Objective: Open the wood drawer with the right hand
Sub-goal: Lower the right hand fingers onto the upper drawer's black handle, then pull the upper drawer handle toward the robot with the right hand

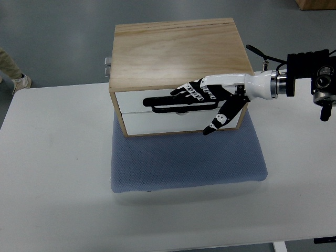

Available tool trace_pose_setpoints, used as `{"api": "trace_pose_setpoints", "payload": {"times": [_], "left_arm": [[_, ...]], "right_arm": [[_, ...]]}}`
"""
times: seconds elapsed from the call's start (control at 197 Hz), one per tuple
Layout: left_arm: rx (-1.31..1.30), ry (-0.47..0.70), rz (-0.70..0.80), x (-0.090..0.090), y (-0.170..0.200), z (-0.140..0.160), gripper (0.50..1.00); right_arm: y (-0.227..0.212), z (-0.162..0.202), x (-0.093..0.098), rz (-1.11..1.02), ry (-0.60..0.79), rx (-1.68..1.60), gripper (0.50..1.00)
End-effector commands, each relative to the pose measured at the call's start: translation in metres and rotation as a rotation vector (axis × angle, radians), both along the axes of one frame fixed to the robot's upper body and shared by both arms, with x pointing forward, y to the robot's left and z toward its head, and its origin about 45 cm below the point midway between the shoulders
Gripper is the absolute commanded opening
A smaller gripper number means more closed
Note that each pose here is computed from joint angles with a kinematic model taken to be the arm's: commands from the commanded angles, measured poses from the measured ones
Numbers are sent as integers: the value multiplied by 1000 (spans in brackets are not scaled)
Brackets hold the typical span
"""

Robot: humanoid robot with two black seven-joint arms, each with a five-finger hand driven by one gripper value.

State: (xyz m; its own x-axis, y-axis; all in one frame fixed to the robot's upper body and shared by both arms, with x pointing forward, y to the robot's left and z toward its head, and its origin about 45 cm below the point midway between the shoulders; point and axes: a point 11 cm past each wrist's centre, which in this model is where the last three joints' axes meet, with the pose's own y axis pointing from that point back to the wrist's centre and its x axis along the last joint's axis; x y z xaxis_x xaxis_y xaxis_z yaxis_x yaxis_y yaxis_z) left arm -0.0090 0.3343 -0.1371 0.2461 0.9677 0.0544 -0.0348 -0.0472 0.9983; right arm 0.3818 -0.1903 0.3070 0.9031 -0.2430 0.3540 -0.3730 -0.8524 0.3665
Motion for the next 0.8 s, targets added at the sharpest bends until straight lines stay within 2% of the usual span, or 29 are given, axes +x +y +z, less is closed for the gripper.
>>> {"api": "trace_pose_setpoints", "payload": {"times": [0.0, 0.305, 0.793], "left_arm": [[0, 0, 0, 0, 0, 0, 1000], [0, 0, 0, 0, 0, 0, 1000], [0, 0, 0, 0, 0, 0, 1000]], "right_arm": [[-3, -2, 1, -8, -5, -8, 952], [-14, -8, 9, -44, -10, -29, 952], [-15, -22, 3, -42, 21, -35, 952]]}}
